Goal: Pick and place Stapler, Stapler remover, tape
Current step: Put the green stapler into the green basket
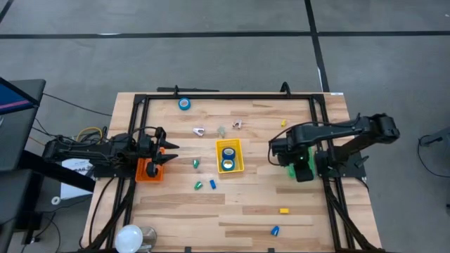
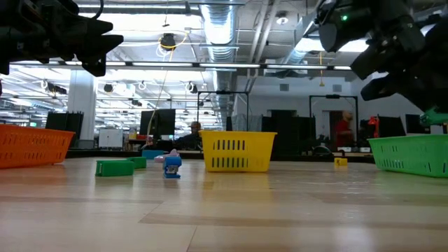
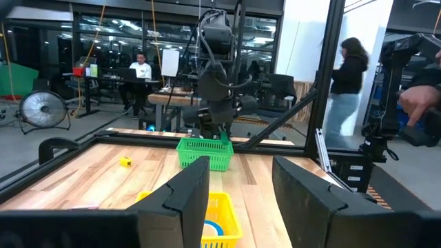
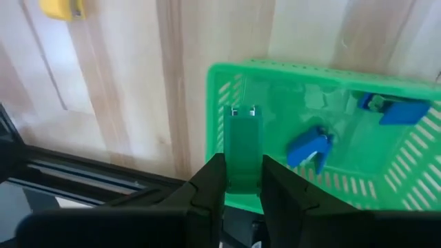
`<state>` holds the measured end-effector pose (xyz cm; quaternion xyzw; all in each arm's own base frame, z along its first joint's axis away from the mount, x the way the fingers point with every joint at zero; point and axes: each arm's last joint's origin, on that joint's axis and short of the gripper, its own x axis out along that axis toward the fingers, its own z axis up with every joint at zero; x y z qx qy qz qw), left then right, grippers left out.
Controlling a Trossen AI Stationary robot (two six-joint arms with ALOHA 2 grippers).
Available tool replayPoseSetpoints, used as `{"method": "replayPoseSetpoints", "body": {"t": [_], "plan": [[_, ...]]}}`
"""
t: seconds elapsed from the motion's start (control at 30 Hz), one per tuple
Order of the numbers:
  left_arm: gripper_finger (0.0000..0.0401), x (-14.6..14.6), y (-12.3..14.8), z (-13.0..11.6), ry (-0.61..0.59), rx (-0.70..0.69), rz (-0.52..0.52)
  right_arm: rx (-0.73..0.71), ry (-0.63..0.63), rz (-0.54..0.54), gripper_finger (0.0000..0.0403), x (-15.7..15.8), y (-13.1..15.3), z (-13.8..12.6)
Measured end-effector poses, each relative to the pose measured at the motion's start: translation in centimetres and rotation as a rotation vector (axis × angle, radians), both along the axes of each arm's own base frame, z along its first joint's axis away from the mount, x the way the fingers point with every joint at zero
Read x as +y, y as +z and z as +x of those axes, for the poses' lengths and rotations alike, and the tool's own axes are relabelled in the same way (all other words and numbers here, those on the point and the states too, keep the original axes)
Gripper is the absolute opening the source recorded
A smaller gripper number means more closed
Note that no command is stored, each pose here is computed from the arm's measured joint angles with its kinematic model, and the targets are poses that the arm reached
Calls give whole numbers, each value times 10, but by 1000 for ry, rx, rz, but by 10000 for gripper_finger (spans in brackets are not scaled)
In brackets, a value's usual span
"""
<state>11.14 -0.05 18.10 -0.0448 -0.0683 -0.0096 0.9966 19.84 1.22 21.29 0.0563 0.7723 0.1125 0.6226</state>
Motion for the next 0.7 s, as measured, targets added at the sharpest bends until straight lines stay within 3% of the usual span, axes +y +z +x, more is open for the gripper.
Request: {"method": "replayPoseSetpoints", "body": {"t": [0.47, 0.7], "plan": [[150, 0, 0, 0, 1, 0, 0, 86, -102, -18, 77, -14, -12, 6], [150, 0, 0, 0, 1, 0, 0, 90, -106, -94, 131, -18, -12, 6]]}}
